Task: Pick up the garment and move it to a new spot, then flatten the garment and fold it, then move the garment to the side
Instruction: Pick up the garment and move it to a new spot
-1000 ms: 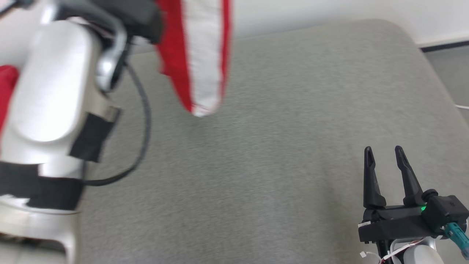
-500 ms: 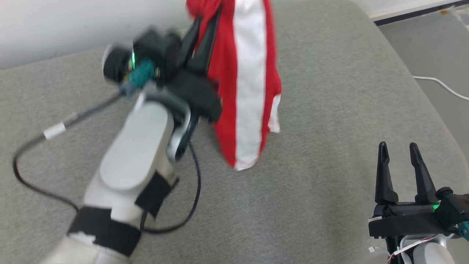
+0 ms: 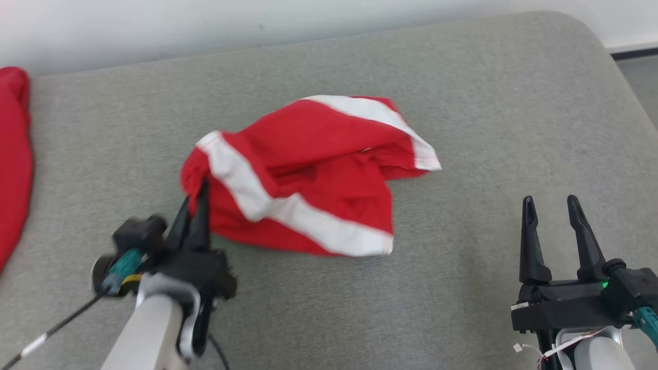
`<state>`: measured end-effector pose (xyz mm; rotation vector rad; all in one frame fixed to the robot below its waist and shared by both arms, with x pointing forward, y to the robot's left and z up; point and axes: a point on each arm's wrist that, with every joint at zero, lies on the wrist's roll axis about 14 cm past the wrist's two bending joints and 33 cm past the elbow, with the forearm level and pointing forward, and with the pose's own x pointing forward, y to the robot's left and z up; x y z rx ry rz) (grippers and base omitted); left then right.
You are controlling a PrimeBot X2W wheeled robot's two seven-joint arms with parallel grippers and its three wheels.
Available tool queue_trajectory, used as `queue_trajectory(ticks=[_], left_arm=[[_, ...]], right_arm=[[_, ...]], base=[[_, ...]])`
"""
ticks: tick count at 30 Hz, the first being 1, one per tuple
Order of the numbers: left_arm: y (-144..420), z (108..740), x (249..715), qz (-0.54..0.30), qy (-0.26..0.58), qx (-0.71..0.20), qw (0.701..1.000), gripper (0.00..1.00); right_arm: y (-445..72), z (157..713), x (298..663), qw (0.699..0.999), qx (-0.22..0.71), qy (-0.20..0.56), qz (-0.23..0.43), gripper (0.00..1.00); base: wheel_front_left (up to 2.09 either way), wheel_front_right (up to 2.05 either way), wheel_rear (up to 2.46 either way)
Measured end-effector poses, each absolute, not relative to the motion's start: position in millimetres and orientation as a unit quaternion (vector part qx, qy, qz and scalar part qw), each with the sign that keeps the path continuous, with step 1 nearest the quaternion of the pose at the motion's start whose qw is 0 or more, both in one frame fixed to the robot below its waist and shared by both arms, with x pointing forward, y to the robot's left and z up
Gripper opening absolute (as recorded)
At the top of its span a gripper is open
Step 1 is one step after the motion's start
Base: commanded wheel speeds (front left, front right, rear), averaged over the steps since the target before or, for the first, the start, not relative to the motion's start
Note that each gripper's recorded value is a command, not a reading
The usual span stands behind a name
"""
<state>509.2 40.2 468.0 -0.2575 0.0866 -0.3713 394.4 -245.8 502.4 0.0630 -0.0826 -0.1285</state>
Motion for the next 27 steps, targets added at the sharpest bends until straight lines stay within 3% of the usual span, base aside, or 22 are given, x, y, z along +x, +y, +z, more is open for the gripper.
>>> queue_trajectory(ticks=[5,6,7,8,27], left_arm=[[86,452,484,-0.122,0.056,-0.139,0.981,0.0],[88,449,478,-0.119,0.06,-0.139,0.981,0.09],[89,448,473,-0.12,0.062,-0.138,0.981,0.91],[89,448,469,-0.12,0.062,-0.137,0.981,1.0],[174,541,412,-0.044,-0.091,-0.048,0.994,1.0]], right_arm=[[-230,502,401,0.998,0.035,-0.041,-0.041,1.0],[-228,501,401,0.998,0.035,-0.041,-0.038,1.0],[-225,501,401,0.998,0.035,-0.04,-0.034,1.0],[-223,502,401,0.998,0.035,-0.042,-0.03,1.0],[-182,526,390,0.996,0.031,-0.073,0.031,1.0]], base=[[0.0,0.0,0.0],[0.0,0.0,0.0],[0.0,0.0,0.0],[0.0,0.0,0.0],[0.0,0.0,0.0]])
